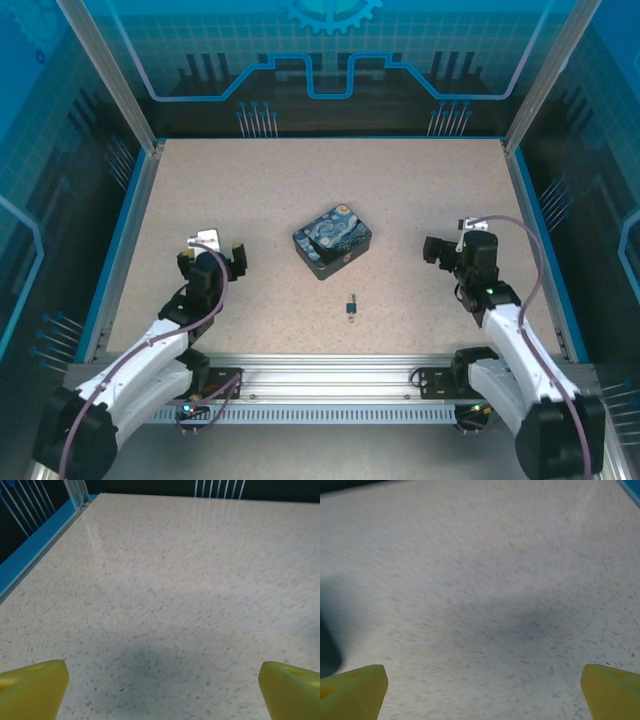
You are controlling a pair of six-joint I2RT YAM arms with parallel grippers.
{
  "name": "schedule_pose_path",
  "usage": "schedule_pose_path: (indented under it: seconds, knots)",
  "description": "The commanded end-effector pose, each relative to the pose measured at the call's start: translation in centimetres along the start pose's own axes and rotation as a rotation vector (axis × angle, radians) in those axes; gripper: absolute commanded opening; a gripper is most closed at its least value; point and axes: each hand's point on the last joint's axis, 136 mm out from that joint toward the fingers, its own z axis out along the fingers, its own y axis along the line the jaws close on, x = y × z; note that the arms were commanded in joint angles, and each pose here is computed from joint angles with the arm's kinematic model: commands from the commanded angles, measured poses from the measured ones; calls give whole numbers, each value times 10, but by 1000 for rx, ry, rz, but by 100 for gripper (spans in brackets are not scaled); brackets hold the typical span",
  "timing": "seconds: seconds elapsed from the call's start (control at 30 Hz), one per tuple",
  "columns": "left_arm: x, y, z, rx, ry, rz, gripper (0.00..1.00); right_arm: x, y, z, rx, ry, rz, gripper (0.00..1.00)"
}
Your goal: Unlock a padlock with a key
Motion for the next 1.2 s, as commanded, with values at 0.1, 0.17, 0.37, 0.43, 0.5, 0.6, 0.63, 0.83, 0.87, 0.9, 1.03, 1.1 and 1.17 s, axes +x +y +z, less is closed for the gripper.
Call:
schedule_pose_path:
  seconds: [0.1, 0.17, 0.37, 0.43, 0.5, 0.6, 0.63, 0.83, 0.87, 0.9, 1.03, 1.1, 1.17]
  knots:
    - [-5, -1, 17, 63, -76, 14, 99, -17, -1, 40, 12, -176, -111, 100]
    - [-4, -9, 20, 136, -65, 32, 99, -26, 10, 43, -36, -234, -142, 100]
    - [-15, -27, 35, 292, -125, -4, 99, -29, 44, 56, -208, -298, -255, 100]
    - [-20, -33, 39, 327, -164, 7, 99, -22, 44, 65, -212, -315, -258, 100]
    - [-25, -37, 45, 346, -206, 17, 99, -18, 46, 75, -215, -317, -268, 100]
    - [-28, -44, 54, 376, -227, 37, 99, -20, 44, 90, -195, -224, -253, 100]
    - [-26, -45, 59, 378, -222, 45, 99, -19, 43, 92, -193, -191, -252, 100]
    - [-12, -39, 82, 345, -215, 21, 99, -19, 44, 92, -183, -198, -261, 100]
    - [-11, -37, 85, 344, -188, 2, 99, -21, 45, 92, -181, -206, -263, 100]
    - [-12, -36, 89, 344, -180, -5, 99, -20, 45, 92, -181, -201, -264, 100]
    - [-12, -23, 113, 253, -61, -46, 99, -20, 46, 92, -178, -202, -268, 100]
    - [-14, -22, 113, 249, -76, -50, 99, -20, 46, 92, -179, -201, -267, 100]
    - [-13, -22, 113, 249, -76, -48, 99, -20, 45, 92, -178, -201, -267, 100]
